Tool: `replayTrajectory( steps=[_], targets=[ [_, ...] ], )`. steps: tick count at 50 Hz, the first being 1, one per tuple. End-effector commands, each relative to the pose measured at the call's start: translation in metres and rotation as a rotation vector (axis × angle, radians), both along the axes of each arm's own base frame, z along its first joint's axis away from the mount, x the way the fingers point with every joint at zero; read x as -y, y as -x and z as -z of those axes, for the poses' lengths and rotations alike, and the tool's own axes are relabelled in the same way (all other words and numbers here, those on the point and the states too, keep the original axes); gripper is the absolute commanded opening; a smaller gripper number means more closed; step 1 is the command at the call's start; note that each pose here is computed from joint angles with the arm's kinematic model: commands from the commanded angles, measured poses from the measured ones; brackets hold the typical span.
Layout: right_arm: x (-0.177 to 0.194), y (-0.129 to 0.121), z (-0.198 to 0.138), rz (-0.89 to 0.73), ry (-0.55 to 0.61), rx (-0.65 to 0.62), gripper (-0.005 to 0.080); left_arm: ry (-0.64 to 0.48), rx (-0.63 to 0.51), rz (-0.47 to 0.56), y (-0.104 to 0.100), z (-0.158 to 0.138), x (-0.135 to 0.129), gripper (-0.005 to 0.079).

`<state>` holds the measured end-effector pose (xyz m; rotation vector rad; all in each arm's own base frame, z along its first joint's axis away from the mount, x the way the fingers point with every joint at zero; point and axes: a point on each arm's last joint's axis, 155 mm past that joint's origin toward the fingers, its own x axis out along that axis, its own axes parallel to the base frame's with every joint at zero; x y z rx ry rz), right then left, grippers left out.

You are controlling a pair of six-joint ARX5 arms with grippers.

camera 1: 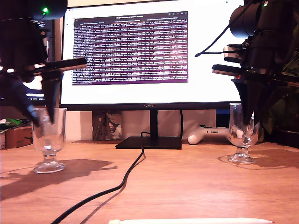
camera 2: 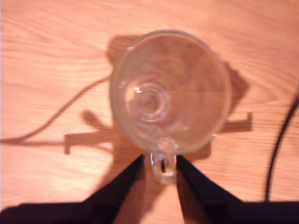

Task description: Pick the small glass cups in front of you with each of your hands, and place them behind the white pen

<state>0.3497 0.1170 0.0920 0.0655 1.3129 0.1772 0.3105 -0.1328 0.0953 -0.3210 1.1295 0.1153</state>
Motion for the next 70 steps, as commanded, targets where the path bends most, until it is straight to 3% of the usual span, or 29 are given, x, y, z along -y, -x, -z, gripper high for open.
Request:
replayTrajectory(
  steps=[1,11,18,47,70],
  targets=[
    [0.000,-0.003,0.001,-0.001,0.000,0.001,-0.0011,-0.018,-0.004,0.009,0.001,0.003,-0.004,0.0120],
    [0.000,-0.001,0.002,-0.001,0.001,-0.004,-0.0011,-0.017,-0.001,0.008,0.000,0.003,-0.005,0.0096],
    [0.000,-0.001,0.002,-0.001,0.002,-0.006,-0.0011,-0.025,-0.001,0.024,0.000,0.003,-0.005,-0.0027],
    [0.003,0.009,-0.007,-0.031,0.012,-0.010,-0.0011,-0.102,0.010,0.182,0.002,0.000,-0.008,-0.0024],
    [-0.003,0.030,-0.044,-0.176,0.023,0.066,-0.0011,-0.148,0.117,0.384,0.011,-0.033,0.002,-0.0024]
  ],
)
